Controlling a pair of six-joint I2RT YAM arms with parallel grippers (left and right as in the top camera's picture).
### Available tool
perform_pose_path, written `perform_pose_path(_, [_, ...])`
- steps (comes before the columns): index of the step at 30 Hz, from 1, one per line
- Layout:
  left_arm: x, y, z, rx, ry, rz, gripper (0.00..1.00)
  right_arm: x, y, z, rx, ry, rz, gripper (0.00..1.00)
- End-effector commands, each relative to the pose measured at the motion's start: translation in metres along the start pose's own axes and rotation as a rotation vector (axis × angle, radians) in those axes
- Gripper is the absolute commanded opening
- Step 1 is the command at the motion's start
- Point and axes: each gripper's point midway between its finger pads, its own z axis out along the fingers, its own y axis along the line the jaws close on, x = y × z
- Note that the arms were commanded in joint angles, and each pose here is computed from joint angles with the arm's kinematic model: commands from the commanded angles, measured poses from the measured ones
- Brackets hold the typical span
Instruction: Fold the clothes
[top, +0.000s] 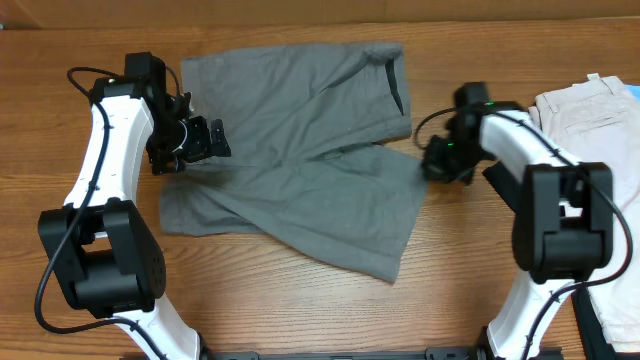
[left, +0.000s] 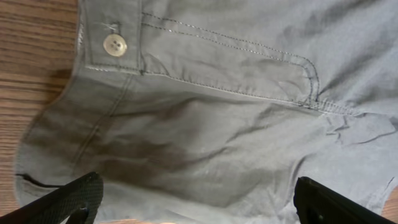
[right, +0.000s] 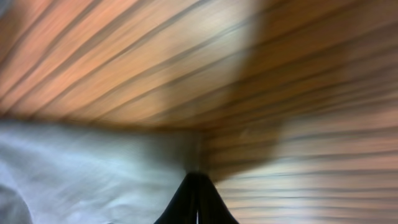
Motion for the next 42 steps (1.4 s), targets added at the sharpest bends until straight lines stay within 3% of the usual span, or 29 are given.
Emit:
perform_pose_path(1, [0.000,-0.004,0.000,0.015,-0.006,0.000,1.00,-0.028,-0.068,0.004,0.191,-0.042,0.093,0.04])
perform_pose_path(6, [0.000,-0.022,0.003,0.048,-0.007,0.043,1.00,-0.060,-0.072,-0.030,0.177,-0.112,0.116,0.04])
perform_pose_path(10, [0.003,-0.026,0.007,-0.020,-0.003,0.081,1.00,-0.058,-0.049,-0.064,0.100,-0.063,0.084,0.04])
perform_pose_path(16, [0.007,0.018,0.001,-0.265,-0.008,-0.046,1.00,-0.007,0.005,-0.097,-0.045,0.092,-0.055,0.04])
perform_pose_path(24, [0.021,0.062,-0.012,-0.293,0.049,-0.185,1.00,0.081,0.042,-0.126,0.015,0.160,-0.204,0.04])
perform_pose_path(27, [0.030,0.070,-0.015,-0.287,0.086,-0.220,1.00,0.124,0.061,-0.119,0.000,0.182,-0.300,0.04])
perform_pose_path(31, [0.031,0.070,-0.014,-0.272,0.091,-0.229,1.00,0.178,0.084,-0.076,-0.029,0.249,-0.366,0.04])
perform_pose_path(38, [0.045,0.074,0.014,-0.250,0.127,-0.235,1.00,0.230,0.078,-0.018,-0.036,0.376,-0.322,0.04])
perform_pose_path(42, [0.053,0.070,0.040,-0.192,0.138,-0.234,0.96,0.237,0.063,-0.002,-0.015,0.391,-0.275,0.04])
